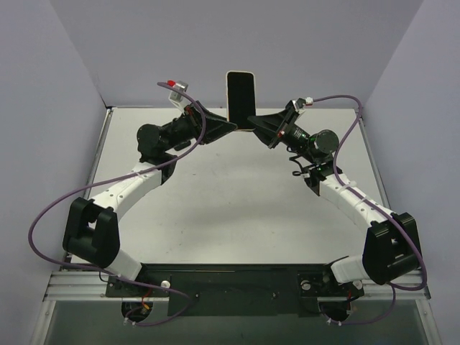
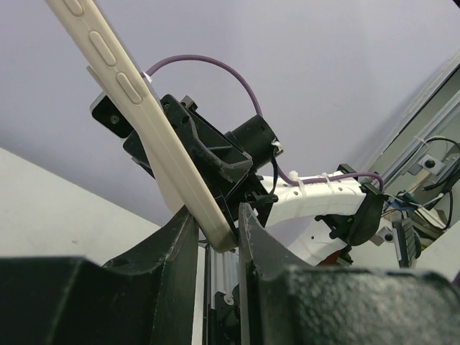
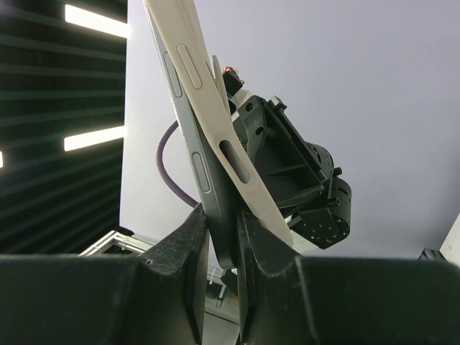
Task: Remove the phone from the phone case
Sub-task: Remove the phone case from the phone.
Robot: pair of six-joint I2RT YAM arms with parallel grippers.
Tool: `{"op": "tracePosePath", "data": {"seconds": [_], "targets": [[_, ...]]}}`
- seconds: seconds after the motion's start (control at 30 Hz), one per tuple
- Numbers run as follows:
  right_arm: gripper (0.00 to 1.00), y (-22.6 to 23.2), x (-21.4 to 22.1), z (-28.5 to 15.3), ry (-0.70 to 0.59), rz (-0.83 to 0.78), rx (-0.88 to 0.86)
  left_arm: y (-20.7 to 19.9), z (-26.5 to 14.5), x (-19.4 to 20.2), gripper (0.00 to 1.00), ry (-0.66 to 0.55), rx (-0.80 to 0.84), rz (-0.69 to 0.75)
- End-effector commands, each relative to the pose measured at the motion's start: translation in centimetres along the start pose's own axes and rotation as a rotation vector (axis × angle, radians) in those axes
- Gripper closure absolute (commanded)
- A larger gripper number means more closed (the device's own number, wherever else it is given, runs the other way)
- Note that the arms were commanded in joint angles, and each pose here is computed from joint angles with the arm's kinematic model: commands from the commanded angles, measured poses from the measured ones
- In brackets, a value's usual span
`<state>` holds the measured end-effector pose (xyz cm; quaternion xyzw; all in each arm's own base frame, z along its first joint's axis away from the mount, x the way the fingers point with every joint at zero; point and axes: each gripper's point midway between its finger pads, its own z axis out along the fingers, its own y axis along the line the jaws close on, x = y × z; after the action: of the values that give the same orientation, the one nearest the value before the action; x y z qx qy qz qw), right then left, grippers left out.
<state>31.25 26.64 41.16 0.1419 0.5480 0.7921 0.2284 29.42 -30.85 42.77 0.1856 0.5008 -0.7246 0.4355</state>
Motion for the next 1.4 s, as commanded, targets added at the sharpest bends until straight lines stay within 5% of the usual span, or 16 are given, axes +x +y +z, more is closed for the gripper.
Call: {"op": "tracePosePath", "data": {"seconds": [0.0,0.4,0.9,1.17,1.3,1.37], "targets": [[1.0,4.9,0.7,0.4,0.009,0.08,-0.112,-5.0,0.1,1.3,0.92,0.083,0.178,0.275],[1.0,4.3,1.3,0.6,0.018,0.087,-0.087,-5.1,-0.1,1.3,0.75,0.073,0.154,0.326],[1.0,3.2,2.5,1.2,0.067,0.151,-0.079,-7.6,-1.1,4.0,0.85,0.282,0.325,0.469],[1.0,3.5,3.3,1.3,0.075,0.107,-0.068,-5.0,-0.5,3.3,0.92,0.271,0.2,0.505],[1.0,4.8,2.6,1.0,0.044,0.094,-0.115,-5.2,-1.2,3.8,0.84,0.243,0.173,0.484],[1.0,5.9,2.4,0.9,0.044,0.102,-0.175,-4.7,-1.8,3.9,0.69,0.223,0.109,0.45]]}}
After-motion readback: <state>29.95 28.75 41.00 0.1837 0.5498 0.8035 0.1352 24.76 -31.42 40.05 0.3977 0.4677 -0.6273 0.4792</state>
